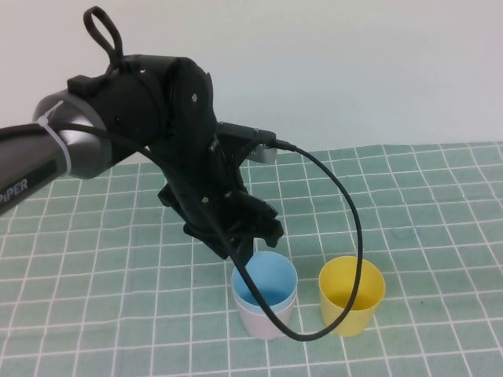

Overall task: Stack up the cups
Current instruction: Place the blue cup on the pink cup, then pick up the yellow cup

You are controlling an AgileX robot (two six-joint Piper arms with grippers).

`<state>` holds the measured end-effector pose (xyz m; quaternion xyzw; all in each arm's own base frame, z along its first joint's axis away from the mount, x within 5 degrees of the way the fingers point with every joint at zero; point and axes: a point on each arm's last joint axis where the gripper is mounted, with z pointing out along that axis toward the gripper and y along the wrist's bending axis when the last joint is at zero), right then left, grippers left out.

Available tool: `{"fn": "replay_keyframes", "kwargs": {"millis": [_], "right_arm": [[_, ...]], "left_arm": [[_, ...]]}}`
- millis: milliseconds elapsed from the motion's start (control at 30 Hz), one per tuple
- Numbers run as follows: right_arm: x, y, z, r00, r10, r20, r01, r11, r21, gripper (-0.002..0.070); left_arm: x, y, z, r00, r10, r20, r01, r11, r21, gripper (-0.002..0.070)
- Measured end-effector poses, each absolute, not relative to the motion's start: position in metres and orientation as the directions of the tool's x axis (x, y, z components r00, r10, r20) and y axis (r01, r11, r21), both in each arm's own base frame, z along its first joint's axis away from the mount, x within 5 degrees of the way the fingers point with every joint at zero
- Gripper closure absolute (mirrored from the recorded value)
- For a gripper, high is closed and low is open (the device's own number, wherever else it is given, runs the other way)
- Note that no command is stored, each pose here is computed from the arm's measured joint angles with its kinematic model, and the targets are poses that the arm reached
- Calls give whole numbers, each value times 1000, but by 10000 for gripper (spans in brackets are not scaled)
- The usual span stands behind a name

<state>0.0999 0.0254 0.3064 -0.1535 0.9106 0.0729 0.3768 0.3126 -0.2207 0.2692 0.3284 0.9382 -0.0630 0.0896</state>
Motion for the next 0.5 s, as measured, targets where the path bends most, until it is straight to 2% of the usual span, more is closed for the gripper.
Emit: {"fn": "replay_keyframes", "kwargs": {"millis": [100, 200, 300, 367, 500], "right_arm": [[100, 25, 307, -661, -238, -711, -344, 939, 5, 678], [100, 25, 307, -658, -244, -712, -348, 938, 0, 678], [100, 25, 306, -659, -259, -707, -359, 933, -7, 678], [99, 26, 305, -662, -274, -697, -371, 928, -12, 678], [99, 27, 306, -651, -287, -703, -393, 919, -11, 678]], "left_arm": [[311, -216, 278, -754, 616, -228, 636, 771, -18, 499], [308, -206, 300, -765, 572, -296, 589, 807, 35, 585], [305, -193, 331, -764, 478, -434, 487, 868, 98, 648], [298, -184, 360, -724, 411, -554, 429, 897, 104, 664], [272, -161, 412, -615, 318, -722, 368, 925, 95, 673]]}}
